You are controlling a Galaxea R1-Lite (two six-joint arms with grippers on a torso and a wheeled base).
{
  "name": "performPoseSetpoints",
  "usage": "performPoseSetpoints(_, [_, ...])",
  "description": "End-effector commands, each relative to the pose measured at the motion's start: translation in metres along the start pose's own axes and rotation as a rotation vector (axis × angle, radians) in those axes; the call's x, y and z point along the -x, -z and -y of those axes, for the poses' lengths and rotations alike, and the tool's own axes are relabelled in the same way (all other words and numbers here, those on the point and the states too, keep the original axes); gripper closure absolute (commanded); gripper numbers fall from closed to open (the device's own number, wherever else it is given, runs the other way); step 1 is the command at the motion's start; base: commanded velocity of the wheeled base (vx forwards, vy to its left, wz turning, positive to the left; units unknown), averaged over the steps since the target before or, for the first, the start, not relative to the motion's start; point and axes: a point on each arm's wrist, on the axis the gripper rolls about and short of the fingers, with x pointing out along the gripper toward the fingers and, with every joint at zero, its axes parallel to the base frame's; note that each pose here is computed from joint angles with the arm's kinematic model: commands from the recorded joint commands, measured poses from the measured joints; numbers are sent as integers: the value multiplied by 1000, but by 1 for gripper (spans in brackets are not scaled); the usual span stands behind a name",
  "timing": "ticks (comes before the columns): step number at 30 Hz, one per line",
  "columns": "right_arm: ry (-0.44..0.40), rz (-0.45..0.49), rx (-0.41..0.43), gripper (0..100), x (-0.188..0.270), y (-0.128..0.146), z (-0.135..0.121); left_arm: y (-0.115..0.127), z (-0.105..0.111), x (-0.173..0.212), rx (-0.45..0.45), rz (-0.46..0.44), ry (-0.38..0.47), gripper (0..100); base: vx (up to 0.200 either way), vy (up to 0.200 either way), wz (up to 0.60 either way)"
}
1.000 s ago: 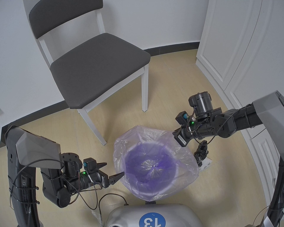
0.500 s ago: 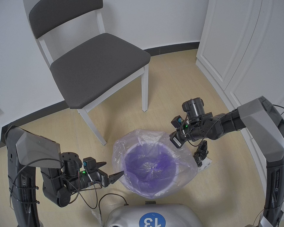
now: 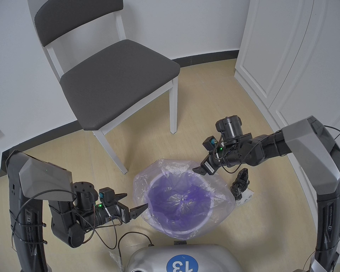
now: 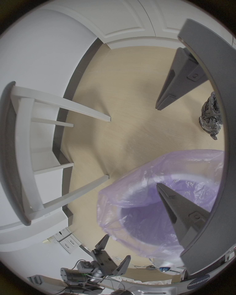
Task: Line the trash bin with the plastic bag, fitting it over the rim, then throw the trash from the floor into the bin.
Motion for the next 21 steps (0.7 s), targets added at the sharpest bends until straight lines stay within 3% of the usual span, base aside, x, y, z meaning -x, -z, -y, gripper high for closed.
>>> performPoseSetpoints(1, [18, 46, -11, 0, 40, -15, 2, -29, 2, 1, -6, 120, -3, 0, 0, 0, 0])
performPoseSetpoints(5, [10, 0, -15, 0, 54, 0, -2, -42, 5, -11, 4, 182, 0, 0, 0, 0, 0])
performPoseSetpoints(9, [1, -73, -35, 0, 49, 22, -3, -49, -3, -47, -7, 224, -73, 0, 0, 0, 0])
performPoseSetpoints(16, [4, -61, -123, 0, 32, 30, -8, -71, -7, -58, 19, 143, -110, 0, 0, 0, 0])
performPoseSetpoints(21, [12, -41, -140, 0, 28, 31, -8, -78, -9, -57, 6, 108, -122, 0, 0, 0, 0])
